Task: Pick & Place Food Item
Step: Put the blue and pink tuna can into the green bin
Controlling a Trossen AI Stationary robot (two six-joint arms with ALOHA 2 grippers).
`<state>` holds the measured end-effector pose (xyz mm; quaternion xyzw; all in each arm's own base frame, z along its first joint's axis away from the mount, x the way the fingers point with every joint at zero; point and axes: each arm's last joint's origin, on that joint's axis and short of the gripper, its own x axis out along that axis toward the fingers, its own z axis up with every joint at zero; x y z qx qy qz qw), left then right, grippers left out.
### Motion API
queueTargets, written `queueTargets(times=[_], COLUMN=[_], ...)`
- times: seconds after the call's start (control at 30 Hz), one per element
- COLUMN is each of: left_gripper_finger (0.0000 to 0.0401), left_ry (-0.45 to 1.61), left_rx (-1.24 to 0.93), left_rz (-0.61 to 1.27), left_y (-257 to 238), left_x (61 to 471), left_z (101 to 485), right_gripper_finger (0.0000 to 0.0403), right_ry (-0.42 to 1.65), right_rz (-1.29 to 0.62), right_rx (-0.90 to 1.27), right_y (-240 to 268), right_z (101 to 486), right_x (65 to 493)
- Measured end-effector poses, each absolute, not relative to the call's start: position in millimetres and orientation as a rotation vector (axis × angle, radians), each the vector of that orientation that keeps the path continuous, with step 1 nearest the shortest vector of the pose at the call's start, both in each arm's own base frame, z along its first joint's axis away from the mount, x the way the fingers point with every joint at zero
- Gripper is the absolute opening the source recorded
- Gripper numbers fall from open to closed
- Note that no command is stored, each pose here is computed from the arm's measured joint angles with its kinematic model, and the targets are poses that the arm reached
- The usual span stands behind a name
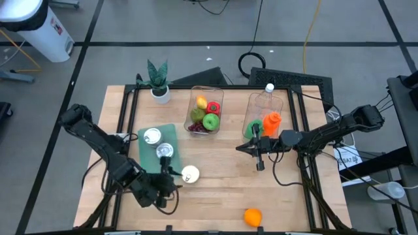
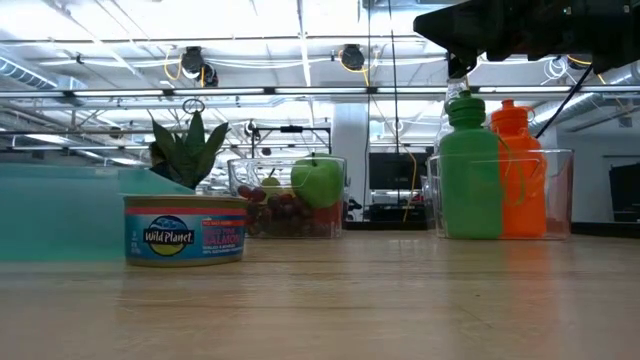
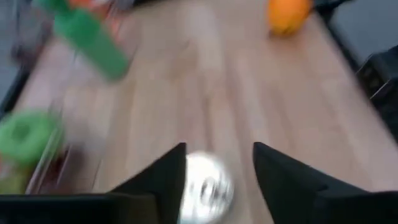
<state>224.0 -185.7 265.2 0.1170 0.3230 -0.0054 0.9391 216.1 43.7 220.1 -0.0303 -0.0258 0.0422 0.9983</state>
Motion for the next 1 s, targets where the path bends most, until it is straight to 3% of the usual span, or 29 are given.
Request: queueTargets(times=[0.13, 0.23, 0.43, 0.63, 0.9, 1.0], left_gripper_finger=[0.0116, 0.0062, 0.0051, 0.0051, 0.0051, 0.0051], left_ry=[0.585, 0.700, 0.963, 1.035, 0.971, 0.963], left_rx=[0.238, 0.143, 0.018, 0.020, 0.079, 0.141], left_rz=[-0.158, -0.190, -0.177, -0.186, -0.238, -0.135], left_y=[-186.2, -173.9, -160.4, -154.3, -158.5, -158.2], left_x=[234.9, 246.5, 265.0, 290.6, 305.2, 302.0], left_z=[254.9, 230.5, 181.5, 159.3, 185.1, 201.7], right_gripper_finger=[0.0002, 0.0002, 0.0002, 0.0002, 0.0002, 0.0002], right_ry=[-0.044, -0.043, -0.050, -0.046, -0.041, -0.036], right_rz=[0.085, 0.085, 0.080, 0.081, 0.082, 0.083], right_rx=[-0.058, -0.060, -0.059, -0.058, -0.060, -0.061], right_y=[43.9, 43.9, 43.6, 43.6, 43.7, 43.7], right_z=[218.5, 218.4, 219.0, 218.6, 218.1, 217.6], right_x=[217.0, 217.0, 217.2, 217.2, 217.2, 217.2])
